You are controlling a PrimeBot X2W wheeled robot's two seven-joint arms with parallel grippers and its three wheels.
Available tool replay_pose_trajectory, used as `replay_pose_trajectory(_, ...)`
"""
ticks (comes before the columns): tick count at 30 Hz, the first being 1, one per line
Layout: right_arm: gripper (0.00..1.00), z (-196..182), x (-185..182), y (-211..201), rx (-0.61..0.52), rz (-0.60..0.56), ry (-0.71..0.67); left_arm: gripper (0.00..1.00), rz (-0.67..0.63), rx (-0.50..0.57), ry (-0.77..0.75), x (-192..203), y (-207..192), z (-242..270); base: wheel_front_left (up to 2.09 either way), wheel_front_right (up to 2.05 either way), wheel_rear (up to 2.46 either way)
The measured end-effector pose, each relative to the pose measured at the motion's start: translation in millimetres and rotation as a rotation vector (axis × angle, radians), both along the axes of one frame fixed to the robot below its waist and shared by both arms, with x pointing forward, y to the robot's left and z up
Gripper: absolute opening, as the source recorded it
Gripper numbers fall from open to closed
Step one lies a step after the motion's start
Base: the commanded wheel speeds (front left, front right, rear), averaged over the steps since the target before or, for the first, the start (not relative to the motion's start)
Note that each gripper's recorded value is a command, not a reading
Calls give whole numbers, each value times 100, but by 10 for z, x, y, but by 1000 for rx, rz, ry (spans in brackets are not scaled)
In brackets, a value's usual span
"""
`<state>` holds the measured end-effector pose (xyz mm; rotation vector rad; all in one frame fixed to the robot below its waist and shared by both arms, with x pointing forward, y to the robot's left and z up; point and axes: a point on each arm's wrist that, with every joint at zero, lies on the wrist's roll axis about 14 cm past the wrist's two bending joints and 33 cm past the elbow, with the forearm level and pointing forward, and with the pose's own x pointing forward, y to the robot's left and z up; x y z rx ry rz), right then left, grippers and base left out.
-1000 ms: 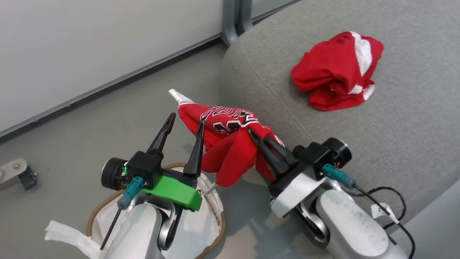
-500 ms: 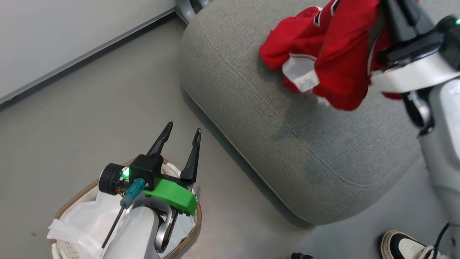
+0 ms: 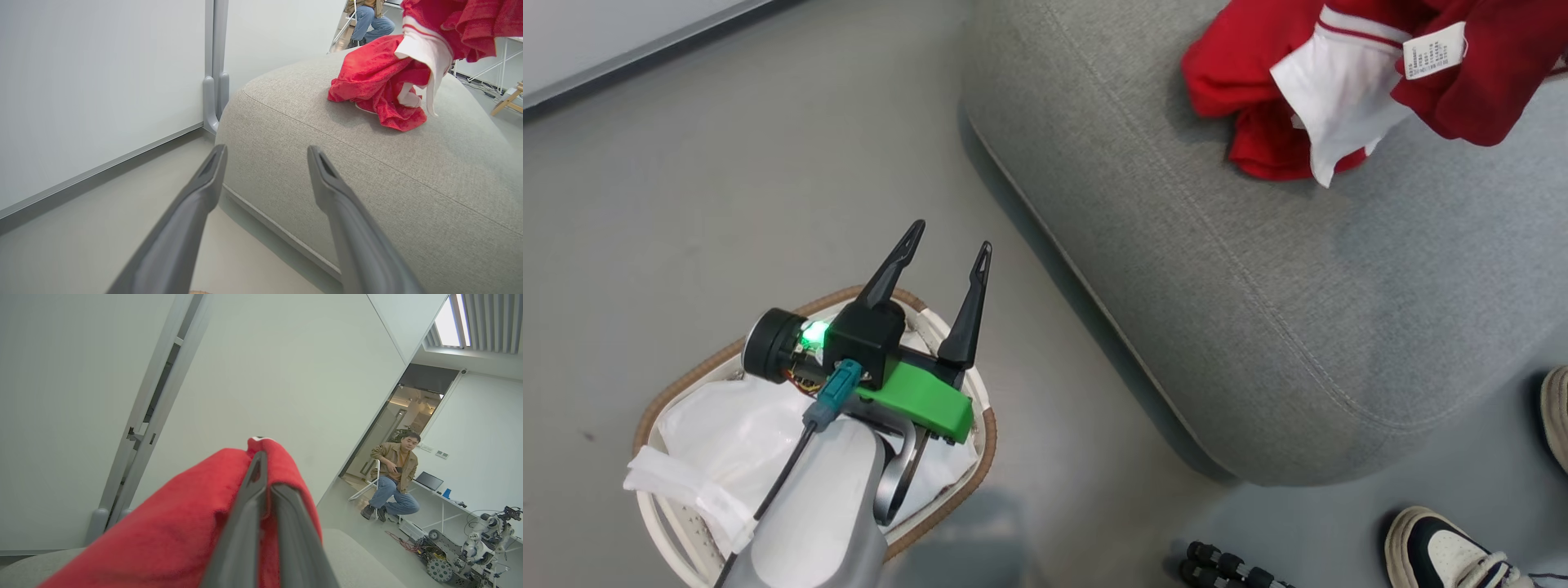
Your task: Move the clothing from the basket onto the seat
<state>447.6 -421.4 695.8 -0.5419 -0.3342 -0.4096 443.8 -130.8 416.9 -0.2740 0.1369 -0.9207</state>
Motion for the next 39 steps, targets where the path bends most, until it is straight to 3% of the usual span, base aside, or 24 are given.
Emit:
replay_pose_trajectory(6, 0, -714, 260, -112, 125, -40, 108, 100, 42, 4, 10, 172, 137, -132, 0, 0, 0)
replay_pose_trajectory(10, 4, -1418, 293, -142, 231, -80, 230, 100, 72, 17, 35, 237, 258, -277, 0, 0, 0)
replay_pose_trajectory(11, 12, -1536, 305, -143, 250, -86, 248, 100, 79, 22, 42, 246, 288, -316, 0, 0, 0)
replay_pose_trajectory(13, 48, -1743, 325, -121, 281, -91, 281, 100, 96, 36, 59, 263, 364, -403, 0, 0, 0)
replay_pose_trajectory(14, 88, -1866, 323, -100, 297, -93, 305, 100, 107, 41, 66, 277, 406, -436, 0, 0, 0)
replay_pose_trajectory(15, 100, -1989, 307, -85, 316, -98, 326, 100, 120, 46, 71, 293, 449, -464, 0, 0, 0)
replay_pose_trajectory(26, 100, -2260, -107, 33, 397, -114, 362, 100, 219, 66, 69, 350, 737, -354, 0, 0, 0)
replay_pose_trajectory(32, 100, -2102, -196, 325, 423, -25, 307, 100, 290, 77, 40, 329, 946, -169, 0, 0, 0)
replay_pose_trajectory(39, 100, -1861, 1, 927, 504, 145, 197, 100, 445, 124, -3, 304, 1394, 18, 0, 0, 0)
